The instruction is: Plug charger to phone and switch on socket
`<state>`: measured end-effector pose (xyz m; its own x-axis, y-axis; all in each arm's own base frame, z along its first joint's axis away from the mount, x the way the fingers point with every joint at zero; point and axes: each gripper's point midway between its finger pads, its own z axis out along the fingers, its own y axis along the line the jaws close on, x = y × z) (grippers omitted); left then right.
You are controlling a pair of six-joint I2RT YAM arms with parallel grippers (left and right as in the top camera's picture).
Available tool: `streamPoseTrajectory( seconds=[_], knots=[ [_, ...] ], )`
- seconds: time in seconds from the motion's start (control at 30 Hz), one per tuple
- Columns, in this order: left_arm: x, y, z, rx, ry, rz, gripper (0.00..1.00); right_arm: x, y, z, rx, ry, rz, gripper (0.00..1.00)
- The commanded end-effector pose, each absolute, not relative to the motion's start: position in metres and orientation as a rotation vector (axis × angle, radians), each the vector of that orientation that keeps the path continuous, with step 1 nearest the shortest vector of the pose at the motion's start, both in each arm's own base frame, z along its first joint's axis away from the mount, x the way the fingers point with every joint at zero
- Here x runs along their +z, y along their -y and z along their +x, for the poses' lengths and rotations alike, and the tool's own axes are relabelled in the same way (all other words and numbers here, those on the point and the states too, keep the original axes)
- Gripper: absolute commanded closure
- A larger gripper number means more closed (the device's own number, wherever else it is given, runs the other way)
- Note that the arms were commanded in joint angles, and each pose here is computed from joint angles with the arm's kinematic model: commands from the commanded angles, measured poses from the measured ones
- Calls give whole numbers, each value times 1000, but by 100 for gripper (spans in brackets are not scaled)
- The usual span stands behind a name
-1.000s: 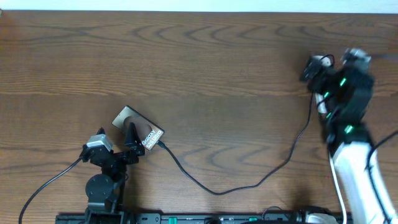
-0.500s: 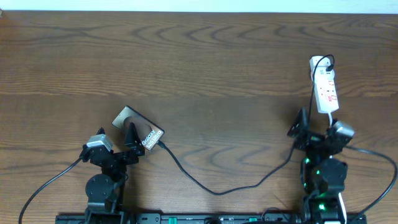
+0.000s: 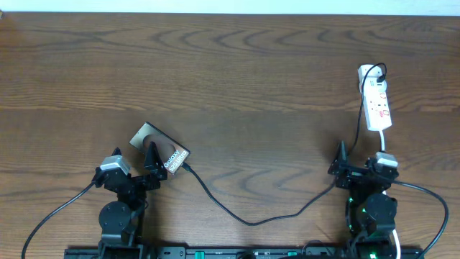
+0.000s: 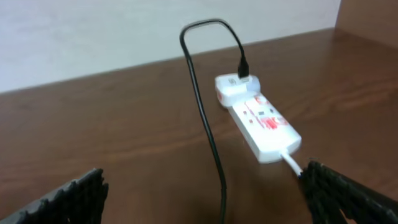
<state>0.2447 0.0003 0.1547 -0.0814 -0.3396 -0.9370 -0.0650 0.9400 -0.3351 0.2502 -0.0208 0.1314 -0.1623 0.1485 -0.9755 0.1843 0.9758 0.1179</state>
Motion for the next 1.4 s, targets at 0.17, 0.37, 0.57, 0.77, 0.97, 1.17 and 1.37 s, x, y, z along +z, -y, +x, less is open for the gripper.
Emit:
streamPoseTrajectory(
  seconds=[0.17,0.37,0.57,0.77,0.97,1.17,1.37],
  knots=[
    [137,-3,244,-200,-1696,-319,9,157,20,245,-30,-1629,231,1],
    [137,-3,244,-199,-1696,-319,9,162,19,244,-21,-1606,229,1],
    [137,-3,244,-199,-1696,-319,9,162,20,244,-21,-1605,229,1],
    [137,-3,244,-200,-1696,-319,9,162,20,244,-22,-1605,230,1],
    [137,-3,244,-200,-1696,-319,8,162,20,244,-23,-1605,230,1],
    [137,-3,244,-199,-1696,-319,9,162,20,244,-23,-1605,230,1],
    [137,-3,244,-200,-1696,-319,9,162,20,244,-22,-1605,230,1]
  ],
)
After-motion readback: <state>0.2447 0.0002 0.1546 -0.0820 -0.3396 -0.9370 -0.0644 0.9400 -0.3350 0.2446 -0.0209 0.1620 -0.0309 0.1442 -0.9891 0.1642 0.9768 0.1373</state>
